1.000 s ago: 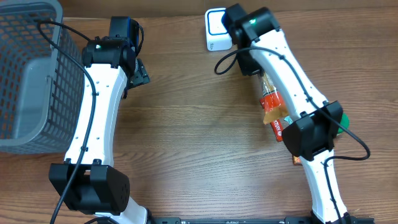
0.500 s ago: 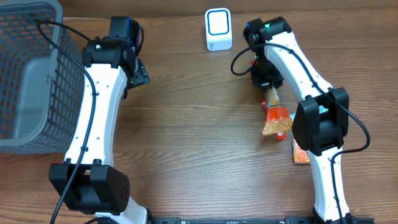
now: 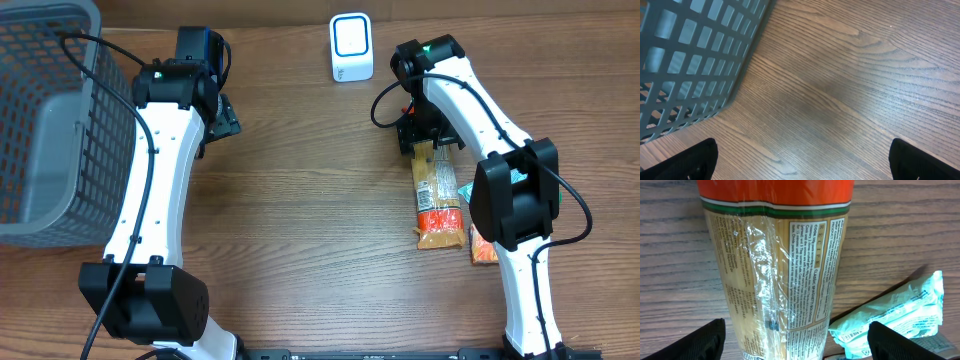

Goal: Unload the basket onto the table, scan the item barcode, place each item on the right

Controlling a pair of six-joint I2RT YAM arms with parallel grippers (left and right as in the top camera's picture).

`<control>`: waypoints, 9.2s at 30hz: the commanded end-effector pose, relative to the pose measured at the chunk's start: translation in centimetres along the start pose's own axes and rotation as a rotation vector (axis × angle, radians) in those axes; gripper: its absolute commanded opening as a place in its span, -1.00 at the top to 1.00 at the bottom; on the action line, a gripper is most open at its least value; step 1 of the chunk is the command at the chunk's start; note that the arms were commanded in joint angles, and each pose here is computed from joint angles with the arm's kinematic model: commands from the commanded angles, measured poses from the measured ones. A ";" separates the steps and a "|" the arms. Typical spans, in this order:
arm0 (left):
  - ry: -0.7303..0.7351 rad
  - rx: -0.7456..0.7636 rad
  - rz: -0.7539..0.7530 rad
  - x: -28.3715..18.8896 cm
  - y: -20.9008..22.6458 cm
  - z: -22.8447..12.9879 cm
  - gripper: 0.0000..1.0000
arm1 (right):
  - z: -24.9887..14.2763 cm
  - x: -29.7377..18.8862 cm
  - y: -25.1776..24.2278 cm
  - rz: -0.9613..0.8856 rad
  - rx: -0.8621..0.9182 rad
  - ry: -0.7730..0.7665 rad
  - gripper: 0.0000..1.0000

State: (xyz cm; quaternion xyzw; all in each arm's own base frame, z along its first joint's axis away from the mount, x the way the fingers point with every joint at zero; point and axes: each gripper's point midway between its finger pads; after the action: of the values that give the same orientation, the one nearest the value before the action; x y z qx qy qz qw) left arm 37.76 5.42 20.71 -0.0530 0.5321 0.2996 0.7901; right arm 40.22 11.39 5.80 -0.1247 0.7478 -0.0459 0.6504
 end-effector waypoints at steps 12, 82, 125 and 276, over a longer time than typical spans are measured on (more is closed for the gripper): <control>-0.018 -0.005 -0.013 -0.6 -0.2 0.3 -0.99 | -2.7 -5.5 -1.9 0.012 0.102 -0.054 -0.86; -0.018 -0.005 -0.013 -0.6 -0.2 0.3 -1.00 | 1.6 -20.9 4.5 0.281 0.064 -0.707 -1.00; -0.018 -0.005 -0.013 -0.6 -0.2 0.3 -0.99 | -29.0 -30.4 -13.8 0.530 0.416 -1.597 -1.00; -0.517 -0.281 -0.303 -19.3 16.9 -11.5 -0.99 | -18.0 -6.8 -8.9 0.321 0.315 -1.681 -1.00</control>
State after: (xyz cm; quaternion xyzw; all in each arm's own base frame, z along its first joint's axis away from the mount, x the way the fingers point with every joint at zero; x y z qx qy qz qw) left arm 15.27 6.60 38.06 -0.1634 0.2440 0.2557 0.9211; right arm 24.49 2.78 17.29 0.0832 0.0152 0.0501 0.9952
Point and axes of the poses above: each gripper's point midway between its finger pads, its own x axis out along the fingers, its own y axis along the line the jaws close on, z = x × y, and after that the axes turned 2 degrees about -x, right-handed
